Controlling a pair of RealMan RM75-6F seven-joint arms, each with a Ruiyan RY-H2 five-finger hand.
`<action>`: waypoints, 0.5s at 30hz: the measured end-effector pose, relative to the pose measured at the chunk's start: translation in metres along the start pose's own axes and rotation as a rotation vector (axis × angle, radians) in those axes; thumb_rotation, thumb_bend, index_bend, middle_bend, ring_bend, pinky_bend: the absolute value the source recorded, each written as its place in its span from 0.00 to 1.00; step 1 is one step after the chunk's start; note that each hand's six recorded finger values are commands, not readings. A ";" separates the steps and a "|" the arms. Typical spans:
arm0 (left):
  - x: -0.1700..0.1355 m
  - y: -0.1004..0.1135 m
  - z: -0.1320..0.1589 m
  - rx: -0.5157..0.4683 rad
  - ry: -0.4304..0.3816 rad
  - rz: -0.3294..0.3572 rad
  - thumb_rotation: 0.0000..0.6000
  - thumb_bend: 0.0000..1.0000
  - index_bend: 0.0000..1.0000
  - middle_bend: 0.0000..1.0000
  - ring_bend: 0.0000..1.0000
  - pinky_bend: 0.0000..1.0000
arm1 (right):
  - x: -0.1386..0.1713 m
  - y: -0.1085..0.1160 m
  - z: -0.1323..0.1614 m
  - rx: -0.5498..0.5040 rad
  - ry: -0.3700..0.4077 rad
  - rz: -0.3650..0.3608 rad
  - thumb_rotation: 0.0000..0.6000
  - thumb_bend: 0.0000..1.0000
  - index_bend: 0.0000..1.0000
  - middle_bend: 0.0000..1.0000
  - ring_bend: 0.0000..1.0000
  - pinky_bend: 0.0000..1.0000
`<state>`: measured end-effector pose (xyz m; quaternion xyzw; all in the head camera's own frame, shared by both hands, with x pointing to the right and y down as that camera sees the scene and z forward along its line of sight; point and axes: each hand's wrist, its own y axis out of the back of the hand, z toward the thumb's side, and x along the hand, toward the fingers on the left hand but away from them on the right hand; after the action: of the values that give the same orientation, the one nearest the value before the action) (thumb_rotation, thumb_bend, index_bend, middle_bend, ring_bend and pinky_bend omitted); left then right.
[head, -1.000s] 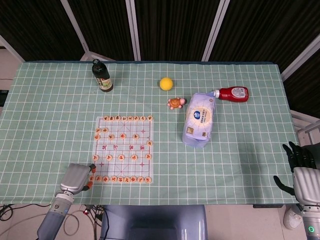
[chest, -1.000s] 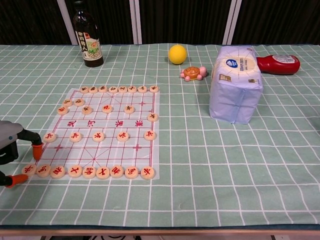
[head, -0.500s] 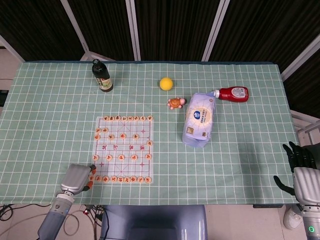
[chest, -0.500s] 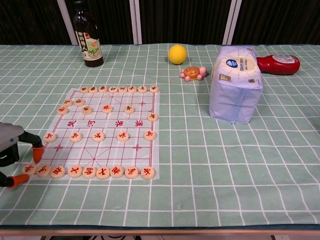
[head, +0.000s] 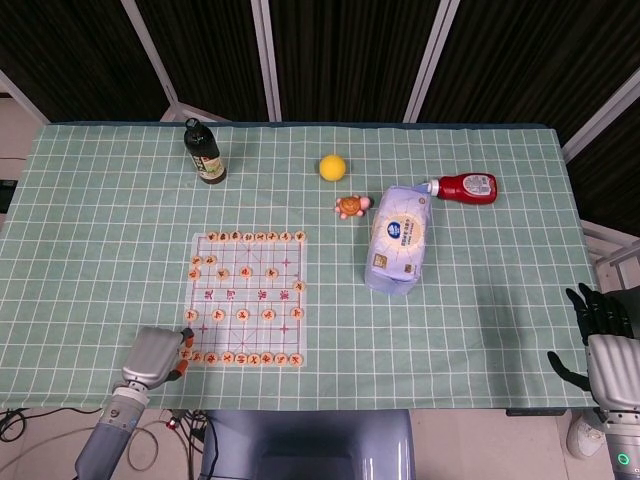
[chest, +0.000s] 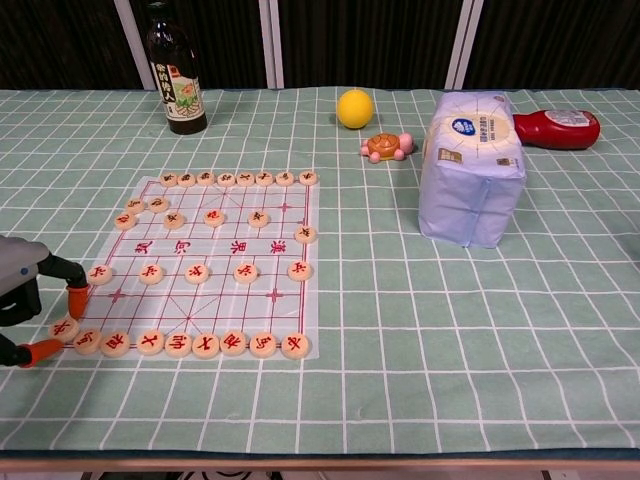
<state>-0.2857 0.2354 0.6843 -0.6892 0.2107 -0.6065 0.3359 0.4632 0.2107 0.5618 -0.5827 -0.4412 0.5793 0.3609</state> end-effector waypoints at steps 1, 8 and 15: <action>0.000 0.003 0.000 -0.003 -0.001 0.008 1.00 0.29 0.49 1.00 0.99 0.99 | 0.000 0.000 0.000 0.000 0.000 0.000 1.00 0.29 0.00 0.00 0.00 0.00; 0.008 0.016 -0.003 -0.013 0.012 0.042 1.00 0.29 0.49 1.00 0.99 0.99 | 0.000 0.000 0.000 0.000 0.000 0.000 1.00 0.29 0.00 0.00 0.00 0.00; 0.020 0.019 -0.006 0.006 0.018 0.047 1.00 0.29 0.49 1.00 0.98 0.99 | 0.000 0.000 0.000 0.000 0.000 0.000 1.00 0.29 0.00 0.00 0.00 0.00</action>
<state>-0.2858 0.2076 0.6846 -0.6775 0.2280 -0.6052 0.3504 0.4635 0.2109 0.5617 -0.5825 -0.4413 0.5794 0.3609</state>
